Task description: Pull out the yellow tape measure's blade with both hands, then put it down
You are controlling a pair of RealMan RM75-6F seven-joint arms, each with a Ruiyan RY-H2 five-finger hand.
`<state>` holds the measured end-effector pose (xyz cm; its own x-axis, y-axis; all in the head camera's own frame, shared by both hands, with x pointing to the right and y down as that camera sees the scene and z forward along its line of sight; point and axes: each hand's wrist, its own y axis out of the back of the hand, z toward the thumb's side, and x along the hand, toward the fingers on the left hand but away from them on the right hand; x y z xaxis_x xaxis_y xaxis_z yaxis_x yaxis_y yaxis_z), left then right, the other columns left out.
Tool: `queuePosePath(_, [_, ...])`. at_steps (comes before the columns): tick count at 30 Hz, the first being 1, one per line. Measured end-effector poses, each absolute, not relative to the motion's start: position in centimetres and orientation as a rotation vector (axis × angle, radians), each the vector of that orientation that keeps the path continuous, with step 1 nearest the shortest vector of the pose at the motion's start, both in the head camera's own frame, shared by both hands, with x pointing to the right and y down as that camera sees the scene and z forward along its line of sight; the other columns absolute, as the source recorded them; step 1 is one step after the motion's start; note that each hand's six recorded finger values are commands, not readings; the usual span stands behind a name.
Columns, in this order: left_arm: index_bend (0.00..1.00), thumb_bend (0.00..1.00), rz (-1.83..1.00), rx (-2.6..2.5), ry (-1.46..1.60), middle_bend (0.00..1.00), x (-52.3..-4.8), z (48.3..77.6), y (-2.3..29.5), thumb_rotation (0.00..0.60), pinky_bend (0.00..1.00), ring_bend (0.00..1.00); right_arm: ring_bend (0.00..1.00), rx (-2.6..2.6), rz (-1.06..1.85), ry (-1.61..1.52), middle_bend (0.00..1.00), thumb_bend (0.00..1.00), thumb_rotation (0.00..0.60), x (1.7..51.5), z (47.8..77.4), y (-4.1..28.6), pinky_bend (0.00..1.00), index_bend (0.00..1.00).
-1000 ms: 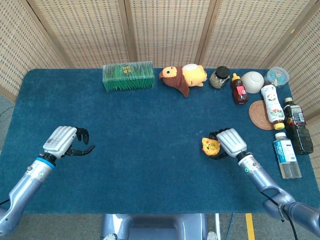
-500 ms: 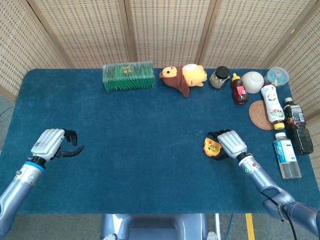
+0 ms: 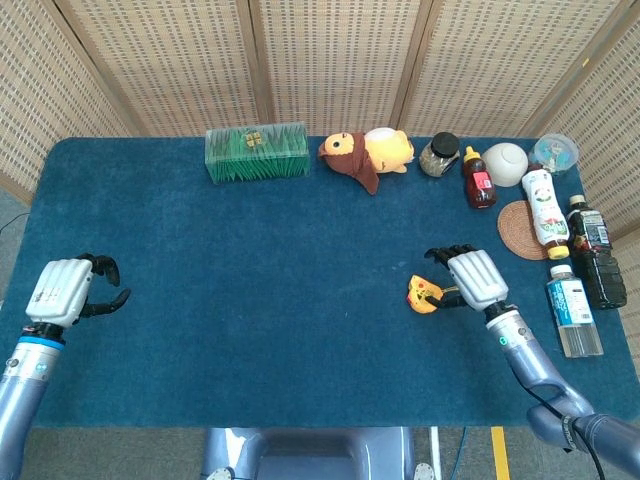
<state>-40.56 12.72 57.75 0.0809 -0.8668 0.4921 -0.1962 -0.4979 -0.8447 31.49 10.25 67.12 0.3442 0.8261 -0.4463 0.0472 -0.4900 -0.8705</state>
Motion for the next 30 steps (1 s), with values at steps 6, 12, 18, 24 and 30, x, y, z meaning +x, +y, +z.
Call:
queuePosePath(6, [0.58,0.27,-1.518,-1.668,1.129,0.55,-42.9,57.8,14.7,0.589,0.55,0.42,0.52,-1.664,1.213,-0.893,0.53,0.23,0.428,33.1,64.2,10.6,0.46,0.42])
queuePosePath(12, [0.58,0.27,-1.569,-1.601,1.147,0.55,-44.2,57.7,16.3,0.598,0.55,0.42,0.54,-1.579,1.271,-0.952,0.56,0.24,0.428,35.2,62.4,11.9,0.47,0.45])
queuePosePath(18, [0.59,0.27,-1.601,-1.539,1.186,0.55,-45.8,57.1,18.1,0.599,0.56,0.42,0.55,-1.502,1.372,-1.001,0.57,0.25,0.428,38.2,60.9,14.3,0.47,0.46])
queuePosePath(24, [0.59,0.28,-1.600,-1.516,1.213,0.55,-46.5,56.6,19.5,0.600,0.56,0.42,0.54,-1.439,1.440,-1.043,0.57,0.25,0.428,40.6,59.4,16.6,0.47,0.46])
queuePosePath(30, [0.59,0.28,-1.593,-1.531,1.212,0.55,-46.4,56.2,20.7,0.600,0.56,0.42,0.54,-1.403,1.472,-1.070,0.57,0.25,0.426,41.8,57.7,18.7,0.47,0.46])
